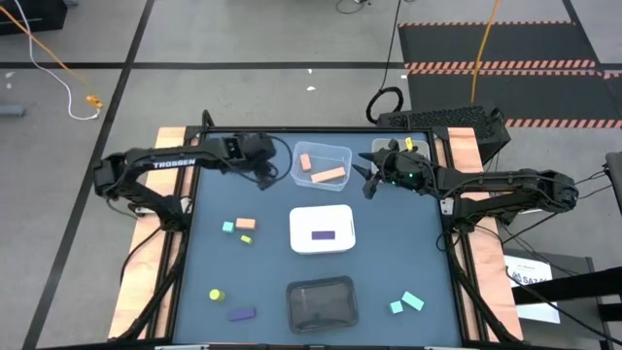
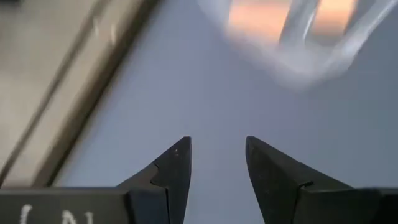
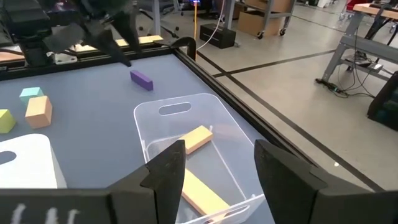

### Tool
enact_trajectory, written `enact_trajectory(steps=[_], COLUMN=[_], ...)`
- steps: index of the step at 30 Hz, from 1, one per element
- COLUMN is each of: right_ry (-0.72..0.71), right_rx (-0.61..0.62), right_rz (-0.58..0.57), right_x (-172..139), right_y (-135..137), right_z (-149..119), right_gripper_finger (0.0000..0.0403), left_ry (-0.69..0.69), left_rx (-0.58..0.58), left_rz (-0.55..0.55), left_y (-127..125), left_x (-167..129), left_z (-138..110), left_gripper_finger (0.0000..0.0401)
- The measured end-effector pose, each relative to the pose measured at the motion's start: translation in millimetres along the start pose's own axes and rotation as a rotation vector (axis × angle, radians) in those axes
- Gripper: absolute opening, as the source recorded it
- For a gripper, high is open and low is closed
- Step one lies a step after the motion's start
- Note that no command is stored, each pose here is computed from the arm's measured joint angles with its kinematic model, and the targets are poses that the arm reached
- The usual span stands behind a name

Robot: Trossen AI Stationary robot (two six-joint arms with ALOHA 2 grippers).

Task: Sort & place blocks by color
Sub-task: Put the top purple rectangle block into the white bin

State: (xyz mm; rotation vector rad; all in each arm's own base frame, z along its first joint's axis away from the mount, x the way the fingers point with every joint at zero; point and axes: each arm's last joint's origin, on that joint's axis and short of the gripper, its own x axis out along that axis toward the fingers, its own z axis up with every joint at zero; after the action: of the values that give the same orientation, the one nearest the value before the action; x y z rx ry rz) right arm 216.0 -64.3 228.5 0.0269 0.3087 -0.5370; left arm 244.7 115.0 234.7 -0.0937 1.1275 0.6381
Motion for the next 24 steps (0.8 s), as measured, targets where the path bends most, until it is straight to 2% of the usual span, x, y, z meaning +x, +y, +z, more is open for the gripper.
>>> enact_trajectory(steps=[5, 14, 24], right_ry=[0.0, 0.014, 0.028], right_rx=[0.0, 0.001, -0.001], right_rz=[0.0, 0.0, -0.001], right_x=[0, 0, 0], right_y=[0, 0, 0], right_z=[0, -1, -3], right_gripper_finger=[0.0183, 0.0183, 0.0183], left_ry=[0.188, 0.272, 0.355], left_rx=[-0.03, -0.114, -0.096], left_rz=[0.035, -0.006, -0.029], left_y=[18, 52, 63], left_x=[15, 35, 59], left_z=[-14, -20, -25], left_gripper_finger=[0.0154, 0.0154, 0.0154])
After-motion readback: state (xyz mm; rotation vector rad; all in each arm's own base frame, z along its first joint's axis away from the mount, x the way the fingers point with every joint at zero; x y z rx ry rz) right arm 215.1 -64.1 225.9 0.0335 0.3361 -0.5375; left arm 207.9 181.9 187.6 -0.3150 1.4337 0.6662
